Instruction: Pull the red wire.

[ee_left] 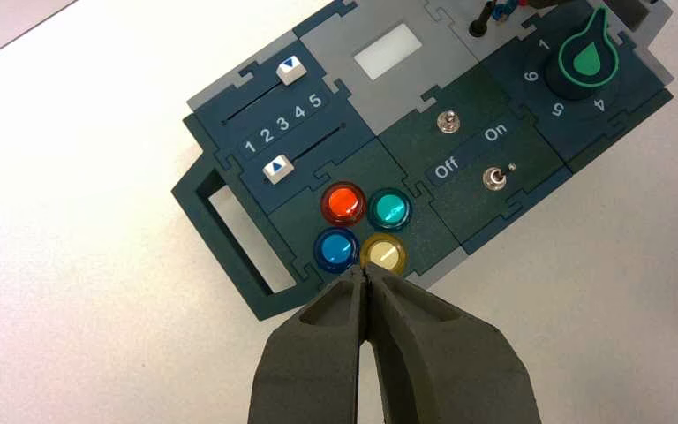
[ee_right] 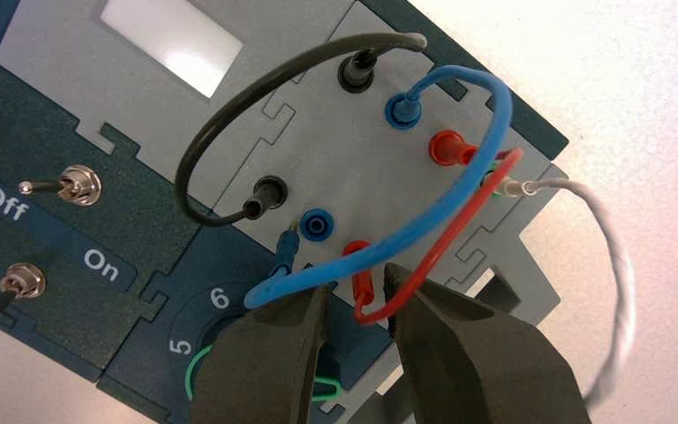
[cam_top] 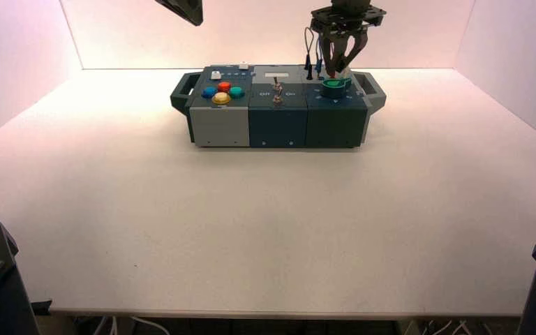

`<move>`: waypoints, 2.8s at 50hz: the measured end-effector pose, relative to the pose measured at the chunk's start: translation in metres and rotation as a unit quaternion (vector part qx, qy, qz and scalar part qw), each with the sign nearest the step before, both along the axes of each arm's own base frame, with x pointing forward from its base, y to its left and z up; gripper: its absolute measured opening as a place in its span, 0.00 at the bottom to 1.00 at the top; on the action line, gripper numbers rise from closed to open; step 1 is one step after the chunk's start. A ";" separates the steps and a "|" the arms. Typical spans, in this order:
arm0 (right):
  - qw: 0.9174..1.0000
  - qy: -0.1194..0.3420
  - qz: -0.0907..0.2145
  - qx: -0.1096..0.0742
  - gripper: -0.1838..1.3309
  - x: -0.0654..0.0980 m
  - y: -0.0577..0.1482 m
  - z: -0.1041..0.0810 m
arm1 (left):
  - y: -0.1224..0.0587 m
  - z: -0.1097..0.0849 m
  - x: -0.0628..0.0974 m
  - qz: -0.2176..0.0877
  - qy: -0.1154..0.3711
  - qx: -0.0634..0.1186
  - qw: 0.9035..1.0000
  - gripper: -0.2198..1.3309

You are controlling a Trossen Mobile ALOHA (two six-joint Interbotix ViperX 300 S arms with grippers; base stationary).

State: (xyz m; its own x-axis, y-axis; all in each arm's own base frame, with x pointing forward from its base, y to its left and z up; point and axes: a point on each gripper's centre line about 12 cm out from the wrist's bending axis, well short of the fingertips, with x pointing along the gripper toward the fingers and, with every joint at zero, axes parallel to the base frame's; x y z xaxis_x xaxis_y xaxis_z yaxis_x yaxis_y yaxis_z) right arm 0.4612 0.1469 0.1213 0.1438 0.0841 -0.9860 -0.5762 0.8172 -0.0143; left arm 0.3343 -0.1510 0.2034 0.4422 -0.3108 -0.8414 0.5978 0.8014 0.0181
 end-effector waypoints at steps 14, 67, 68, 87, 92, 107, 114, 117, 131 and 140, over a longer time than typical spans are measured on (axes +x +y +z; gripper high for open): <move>1.000 -0.005 0.009 -0.015 0.61 0.006 0.001 -0.004 | 0.000 0.000 0.000 -0.001 0.001 0.000 1.000 0.03; 0.998 -0.011 0.031 -0.059 0.18 0.015 -0.003 0.010 | 0.002 0.000 0.001 0.003 0.000 0.001 1.000 0.03; 0.998 -0.013 0.031 -0.058 0.18 0.016 -0.002 0.012 | 0.002 0.000 0.001 0.003 0.000 0.001 1.000 0.03; 0.998 0.045 0.011 -0.035 0.18 0.006 -0.003 0.024 | 0.003 0.000 0.001 0.003 0.000 0.001 1.000 0.03; 0.998 0.058 0.008 -0.022 0.18 0.001 0.001 0.028 | 0.003 0.000 0.001 0.003 0.000 0.001 1.000 0.03; 0.997 0.078 0.005 -0.022 0.71 -0.014 -0.004 0.034 | 0.004 0.004 0.000 0.004 -0.005 -0.001 1.000 0.03; 0.996 0.082 0.004 -0.024 0.71 -0.022 -0.004 0.033 | 0.004 0.005 0.000 0.005 -0.005 -0.001 1.000 0.03; 0.997 0.079 0.002 -0.023 0.71 -0.025 -0.006 0.034 | 0.004 0.005 0.000 0.005 -0.005 -0.001 1.000 0.03; 1.000 0.025 -0.015 -0.007 0.71 -0.036 -0.011 0.048 | 0.004 0.005 0.001 0.005 -0.007 -0.002 1.000 0.03; 0.999 -0.023 -0.025 0.001 0.71 -0.044 -0.015 0.054 | 0.004 0.006 0.002 0.007 -0.012 -0.004 1.000 0.03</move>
State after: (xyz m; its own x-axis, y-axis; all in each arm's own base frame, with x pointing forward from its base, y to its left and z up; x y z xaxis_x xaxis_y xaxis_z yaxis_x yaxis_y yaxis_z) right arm 0.4170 0.1315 0.1753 0.1926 0.0784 -0.9781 -0.5333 0.8451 -0.0372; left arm 0.3359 -0.1471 0.2096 0.4667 -0.3114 -0.8278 0.5864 0.8096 0.0261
